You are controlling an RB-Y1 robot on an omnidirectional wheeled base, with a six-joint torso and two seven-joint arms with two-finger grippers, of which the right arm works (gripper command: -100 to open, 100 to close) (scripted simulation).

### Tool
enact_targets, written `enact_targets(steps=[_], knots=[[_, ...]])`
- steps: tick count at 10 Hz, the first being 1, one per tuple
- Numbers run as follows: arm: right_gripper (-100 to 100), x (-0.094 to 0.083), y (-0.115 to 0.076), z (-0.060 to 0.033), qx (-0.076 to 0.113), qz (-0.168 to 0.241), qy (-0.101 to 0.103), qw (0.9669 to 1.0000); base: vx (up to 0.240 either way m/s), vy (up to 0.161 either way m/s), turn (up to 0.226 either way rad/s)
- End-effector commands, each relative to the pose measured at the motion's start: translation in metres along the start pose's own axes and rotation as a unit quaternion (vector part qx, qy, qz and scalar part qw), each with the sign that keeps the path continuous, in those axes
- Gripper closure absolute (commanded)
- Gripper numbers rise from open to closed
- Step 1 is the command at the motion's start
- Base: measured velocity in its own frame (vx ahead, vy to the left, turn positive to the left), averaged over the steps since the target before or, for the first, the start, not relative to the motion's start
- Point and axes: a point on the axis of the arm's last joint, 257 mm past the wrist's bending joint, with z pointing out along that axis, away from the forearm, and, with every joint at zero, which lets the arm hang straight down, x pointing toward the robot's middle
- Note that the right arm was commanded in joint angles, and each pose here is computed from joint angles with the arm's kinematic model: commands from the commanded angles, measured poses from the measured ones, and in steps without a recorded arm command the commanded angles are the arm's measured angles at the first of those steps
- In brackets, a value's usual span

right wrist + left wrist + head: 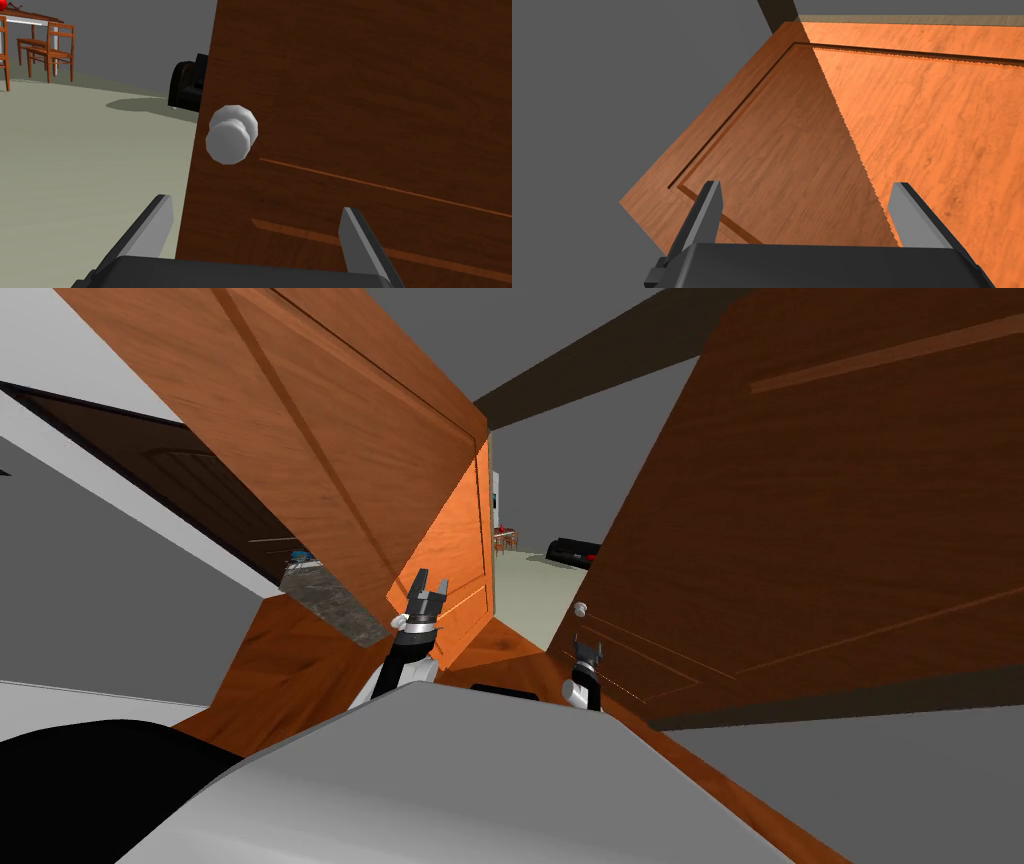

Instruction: Pull the door open

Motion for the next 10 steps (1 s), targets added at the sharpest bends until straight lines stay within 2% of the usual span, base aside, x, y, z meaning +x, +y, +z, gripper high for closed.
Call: enact_targets(steps=[1, 7, 8, 9, 10], knots=[[-100, -0.008, 0.001, -0.0028, -0.007, 0.021, -0.01, 0.9997, 0.108, -0.044, 0.12], [-100, -0.037, 0.004, -0.0128, -0.032, 0.088, -0.043, 0.9947, 0.087, -0.048, 0.108], [-100, -0.034, 0.004, -0.012, -0.03, 0.082, -0.041, 0.9954, 0.032, -0.013, 0.013], [-100, -0.04, 0.022, -0.0133, -0.033, 0.083, -0.042, 0.9951, 0.129, -0.001, 0.042], [-100, -0.042, 0.028, -0.0136, -0.034, 0.083, -0.042, 0.9951, 0.22, -0.001, 0.041]])
